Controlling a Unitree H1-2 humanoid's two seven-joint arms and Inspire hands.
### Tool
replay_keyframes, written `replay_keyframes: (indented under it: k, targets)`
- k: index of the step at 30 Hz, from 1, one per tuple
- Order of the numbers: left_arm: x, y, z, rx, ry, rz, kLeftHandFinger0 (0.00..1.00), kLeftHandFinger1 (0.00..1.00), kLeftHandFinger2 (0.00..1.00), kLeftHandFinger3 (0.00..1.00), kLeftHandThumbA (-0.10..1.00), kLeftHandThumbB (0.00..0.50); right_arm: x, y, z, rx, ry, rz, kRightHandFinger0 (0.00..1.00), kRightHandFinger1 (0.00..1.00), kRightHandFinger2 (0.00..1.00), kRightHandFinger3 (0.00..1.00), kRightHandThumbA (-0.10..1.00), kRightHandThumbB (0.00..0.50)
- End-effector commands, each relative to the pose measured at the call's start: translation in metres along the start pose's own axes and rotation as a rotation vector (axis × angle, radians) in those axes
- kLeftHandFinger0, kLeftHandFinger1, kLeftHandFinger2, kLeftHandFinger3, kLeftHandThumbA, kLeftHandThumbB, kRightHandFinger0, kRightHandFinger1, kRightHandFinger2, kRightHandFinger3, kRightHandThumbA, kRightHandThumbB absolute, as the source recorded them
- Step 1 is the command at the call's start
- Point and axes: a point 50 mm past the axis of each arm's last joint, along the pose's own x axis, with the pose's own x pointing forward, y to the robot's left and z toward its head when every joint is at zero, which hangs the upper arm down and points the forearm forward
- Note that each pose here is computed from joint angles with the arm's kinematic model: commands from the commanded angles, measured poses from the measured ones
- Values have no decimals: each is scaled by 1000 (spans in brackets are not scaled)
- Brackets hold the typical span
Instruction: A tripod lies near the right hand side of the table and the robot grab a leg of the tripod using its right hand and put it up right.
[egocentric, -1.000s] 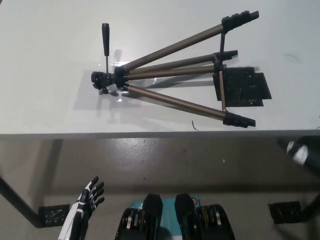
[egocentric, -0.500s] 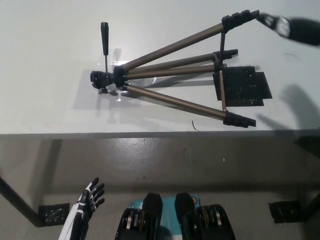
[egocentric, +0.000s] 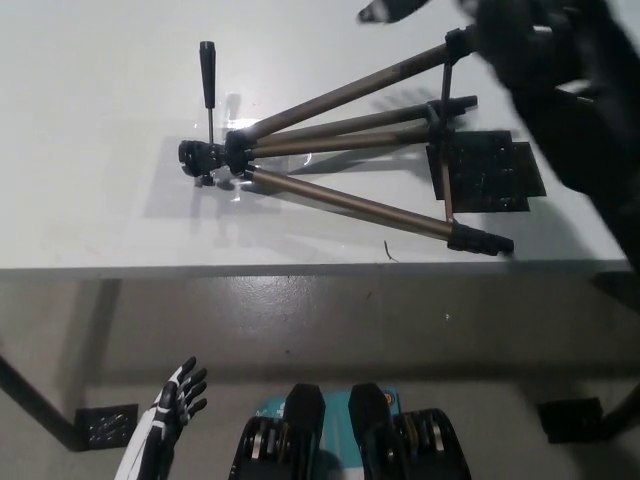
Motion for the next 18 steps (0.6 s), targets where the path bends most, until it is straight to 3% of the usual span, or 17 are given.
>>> replay_keyframes:
  k: [1,4,10,13,18]
  targets:
    - [4,5,18,65,-107,-42,1000,1000,1000,1000,1000,240,34,-21,58,-249,11,52,1000,1000,1000,1000,1000,500]
    - [3,7,21,85,-114,-37,1000,1000,1000,1000,1000,203,43,5,70,-321,28,158,1000,1000,1000,1000,1000,500]
    - [6,9,24,75,-117,-50,1000,1000,1000,1000,1000,185,44,29,57,-241,102,278,1000,1000,1000,1000,1000,500]
    - [7,9,24,66,-118,-58,1000,1000,1000,1000,1000,217,43,40,43,-242,137,303,1000,1000,1000,1000,1000,500]
    - [7,9,25,65,-118,-53,1000,1000,1000,1000,1000,219,38,68,9,-286,242,387,1000,1000,1000,1000,1000,500]
